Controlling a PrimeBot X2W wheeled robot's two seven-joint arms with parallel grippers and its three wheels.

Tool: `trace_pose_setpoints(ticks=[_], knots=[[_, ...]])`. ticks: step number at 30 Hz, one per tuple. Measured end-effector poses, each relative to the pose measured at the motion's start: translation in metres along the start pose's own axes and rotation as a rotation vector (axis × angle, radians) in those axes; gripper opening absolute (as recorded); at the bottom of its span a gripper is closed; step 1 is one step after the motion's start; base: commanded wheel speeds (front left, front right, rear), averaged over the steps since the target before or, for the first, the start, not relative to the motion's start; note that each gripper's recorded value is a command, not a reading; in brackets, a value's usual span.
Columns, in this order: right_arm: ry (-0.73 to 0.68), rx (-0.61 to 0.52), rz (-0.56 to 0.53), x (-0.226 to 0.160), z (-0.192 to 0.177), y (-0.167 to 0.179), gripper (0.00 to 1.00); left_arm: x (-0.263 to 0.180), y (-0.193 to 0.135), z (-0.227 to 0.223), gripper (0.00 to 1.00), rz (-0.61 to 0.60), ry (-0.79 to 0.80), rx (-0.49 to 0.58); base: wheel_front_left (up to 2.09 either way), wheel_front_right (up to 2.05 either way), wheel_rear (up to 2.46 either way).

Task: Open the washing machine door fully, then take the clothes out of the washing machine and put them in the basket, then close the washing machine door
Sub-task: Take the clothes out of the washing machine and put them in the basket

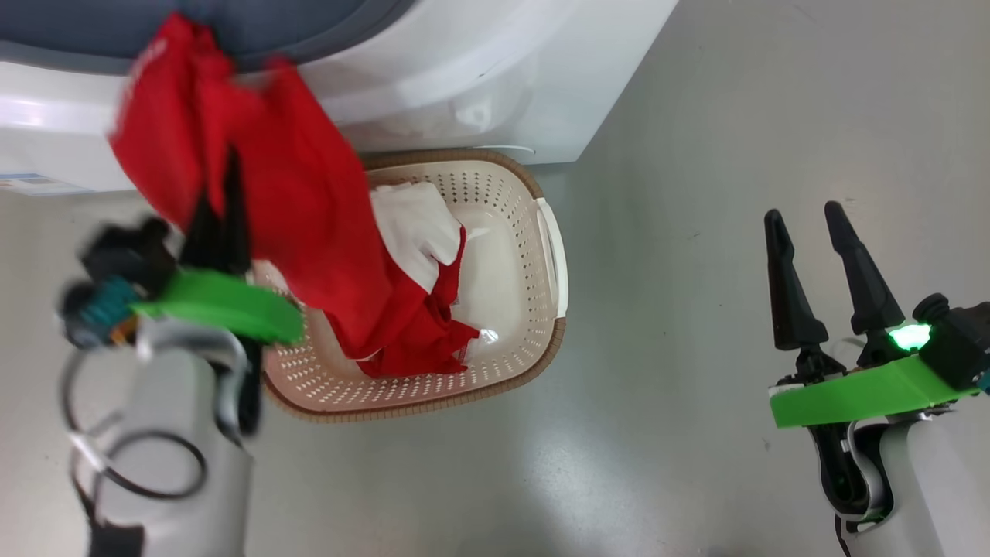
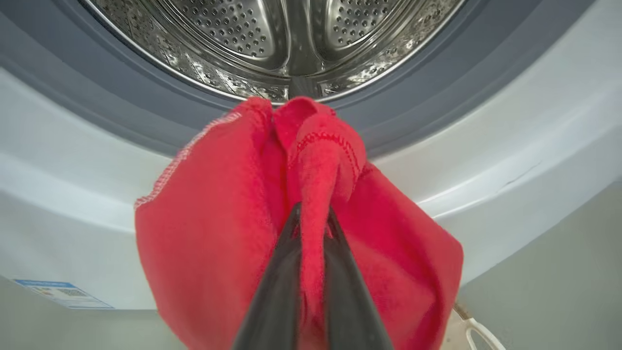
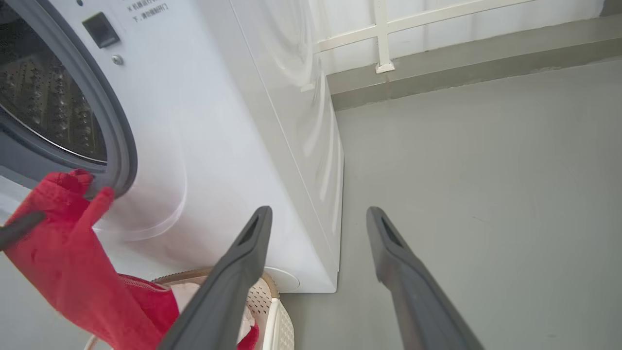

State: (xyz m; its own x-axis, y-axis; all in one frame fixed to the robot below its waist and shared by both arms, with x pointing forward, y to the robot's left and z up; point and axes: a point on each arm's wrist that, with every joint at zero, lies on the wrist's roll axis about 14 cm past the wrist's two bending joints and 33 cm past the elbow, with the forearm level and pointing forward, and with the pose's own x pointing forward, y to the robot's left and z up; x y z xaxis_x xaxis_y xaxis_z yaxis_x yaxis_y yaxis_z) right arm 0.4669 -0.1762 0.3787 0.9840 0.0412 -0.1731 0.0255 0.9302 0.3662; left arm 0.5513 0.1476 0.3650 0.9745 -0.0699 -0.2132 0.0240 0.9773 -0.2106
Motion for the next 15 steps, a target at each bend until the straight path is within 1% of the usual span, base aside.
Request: trace_pose_setpoints(ticks=[7,8,11,15], knots=[[0.023,-0.001,-0.007,-0.001,-0.009,-0.003,1.00,-0.027,-0.028,-0.066,0.00,-0.079,0.186,-0.006,0.00,0.00,0.00],[0.023,-0.001,-0.007,-0.001,-0.009,-0.003,1.00,-0.027,-0.028,-0.066,0.00,-0.079,0.186,-0.006,0.00,0.00,0.00],[0.032,-0.003,-0.014,-0.001,-0.013,-0.006,1.00,-0.037,-0.036,-0.095,0.00,-0.109,0.275,0.011,0.00,0.00,0.00],[0.043,-0.006,-0.025,0.000,-0.018,-0.011,1.00,-0.044,-0.037,-0.124,0.00,-0.109,0.364,0.027,0.00,0.00,0.00]])
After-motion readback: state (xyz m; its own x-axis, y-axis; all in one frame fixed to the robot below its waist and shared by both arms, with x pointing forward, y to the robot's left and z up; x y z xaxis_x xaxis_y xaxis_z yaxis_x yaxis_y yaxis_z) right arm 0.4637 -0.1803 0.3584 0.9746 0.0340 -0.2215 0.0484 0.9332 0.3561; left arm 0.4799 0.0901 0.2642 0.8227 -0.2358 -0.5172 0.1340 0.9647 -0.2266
